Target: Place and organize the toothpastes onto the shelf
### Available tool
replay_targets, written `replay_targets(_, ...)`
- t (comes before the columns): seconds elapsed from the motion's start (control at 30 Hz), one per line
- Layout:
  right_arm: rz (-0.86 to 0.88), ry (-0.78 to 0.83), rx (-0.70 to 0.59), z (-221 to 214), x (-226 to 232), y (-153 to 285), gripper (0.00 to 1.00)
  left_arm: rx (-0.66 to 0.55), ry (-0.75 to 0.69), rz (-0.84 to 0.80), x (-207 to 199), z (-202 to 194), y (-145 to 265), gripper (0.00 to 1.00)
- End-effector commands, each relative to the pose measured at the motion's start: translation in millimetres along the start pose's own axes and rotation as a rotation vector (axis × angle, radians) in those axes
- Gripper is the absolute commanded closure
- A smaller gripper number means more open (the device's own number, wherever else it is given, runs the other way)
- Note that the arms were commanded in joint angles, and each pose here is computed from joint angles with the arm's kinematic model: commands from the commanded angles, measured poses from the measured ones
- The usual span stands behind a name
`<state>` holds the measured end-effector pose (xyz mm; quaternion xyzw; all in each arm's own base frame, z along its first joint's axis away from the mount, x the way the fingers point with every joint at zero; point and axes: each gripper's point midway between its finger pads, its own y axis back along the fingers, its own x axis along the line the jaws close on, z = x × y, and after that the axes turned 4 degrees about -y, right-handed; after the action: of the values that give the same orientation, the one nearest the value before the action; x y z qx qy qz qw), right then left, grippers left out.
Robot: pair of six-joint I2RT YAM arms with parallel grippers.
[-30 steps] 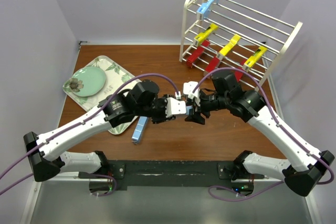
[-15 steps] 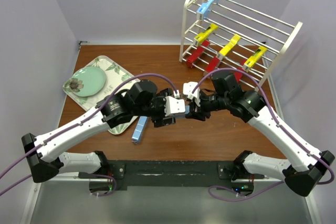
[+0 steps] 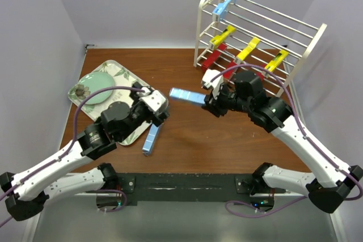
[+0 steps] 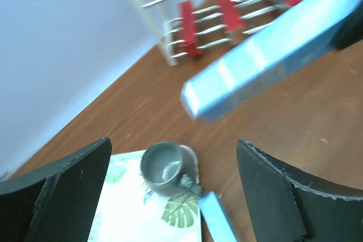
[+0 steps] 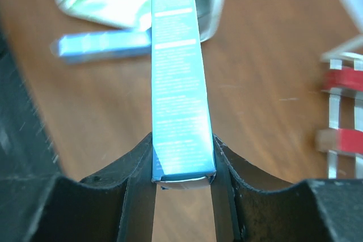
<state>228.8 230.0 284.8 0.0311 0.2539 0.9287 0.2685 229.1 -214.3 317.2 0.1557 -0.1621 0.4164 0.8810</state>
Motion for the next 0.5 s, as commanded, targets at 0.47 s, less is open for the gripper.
replay_targets(0.47,-1.132,-0.430,-0.567,151.1,-169.3,158.2,1.00,0.037,0.369,0.616,61.9,-94.8,44.4,0.00)
